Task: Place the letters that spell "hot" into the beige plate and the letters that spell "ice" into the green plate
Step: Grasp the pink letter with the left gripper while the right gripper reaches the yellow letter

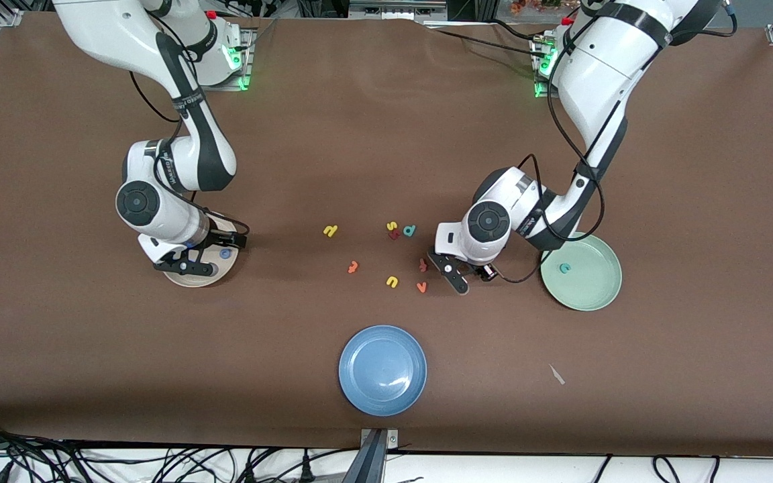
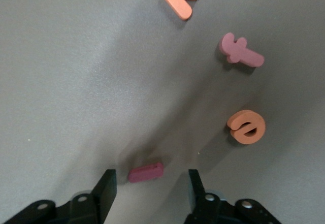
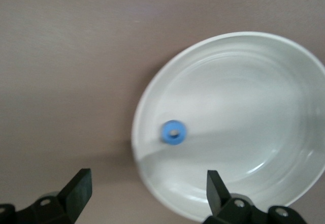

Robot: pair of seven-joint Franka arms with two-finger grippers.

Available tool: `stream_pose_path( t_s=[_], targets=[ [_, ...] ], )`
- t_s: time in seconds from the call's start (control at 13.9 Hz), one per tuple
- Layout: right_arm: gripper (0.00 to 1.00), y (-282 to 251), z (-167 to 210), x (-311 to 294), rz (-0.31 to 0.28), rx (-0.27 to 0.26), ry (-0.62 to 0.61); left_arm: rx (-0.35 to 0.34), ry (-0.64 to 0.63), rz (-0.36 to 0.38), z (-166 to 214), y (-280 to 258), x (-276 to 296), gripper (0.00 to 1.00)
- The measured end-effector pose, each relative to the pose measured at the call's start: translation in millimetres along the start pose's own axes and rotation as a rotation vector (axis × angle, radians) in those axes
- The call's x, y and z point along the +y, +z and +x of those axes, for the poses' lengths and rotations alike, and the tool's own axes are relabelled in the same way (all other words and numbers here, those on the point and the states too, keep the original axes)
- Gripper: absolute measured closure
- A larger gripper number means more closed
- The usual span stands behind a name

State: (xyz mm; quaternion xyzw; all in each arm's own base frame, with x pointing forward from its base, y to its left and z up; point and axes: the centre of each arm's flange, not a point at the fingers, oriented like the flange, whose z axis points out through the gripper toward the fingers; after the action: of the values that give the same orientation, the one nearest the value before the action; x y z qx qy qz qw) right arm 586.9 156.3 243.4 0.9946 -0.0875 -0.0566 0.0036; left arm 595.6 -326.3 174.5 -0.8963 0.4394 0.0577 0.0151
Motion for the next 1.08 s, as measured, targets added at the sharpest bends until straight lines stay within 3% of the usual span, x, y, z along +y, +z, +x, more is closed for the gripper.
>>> stream_pose_path(
  t_s=[0.22,0.5,0.65,0.72,1.08],
  targets=[
    [0.00,-1.0,-22.6,-54.7,0.030,-0.007,0.148,0.016,0.001,0.002,2.0,2.5,0.3,0.39],
    [0.00,16.7,-67.0,-128.5,0.042,-0.003,0.237,0.028,0.001,0.004,3.2,2.7,-0.3,0.48],
    [0.00,28.9,-78.1,-151.5,0.045,0.010,0.266,0.033,-0.001,0.008,3.1,0.8,-2.5,0.67],
    [0.00,33.9,-81.0,-161.2,0.047,0.015,0.276,0.034,-0.002,0.008,3.0,0.6,-3.0,0.72],
    [0.00,51.7,-82.8,-184.3,0.067,0.045,0.325,0.025,-0.007,0.007,0.7,-0.9,-6.4,0.72]
  ],
)
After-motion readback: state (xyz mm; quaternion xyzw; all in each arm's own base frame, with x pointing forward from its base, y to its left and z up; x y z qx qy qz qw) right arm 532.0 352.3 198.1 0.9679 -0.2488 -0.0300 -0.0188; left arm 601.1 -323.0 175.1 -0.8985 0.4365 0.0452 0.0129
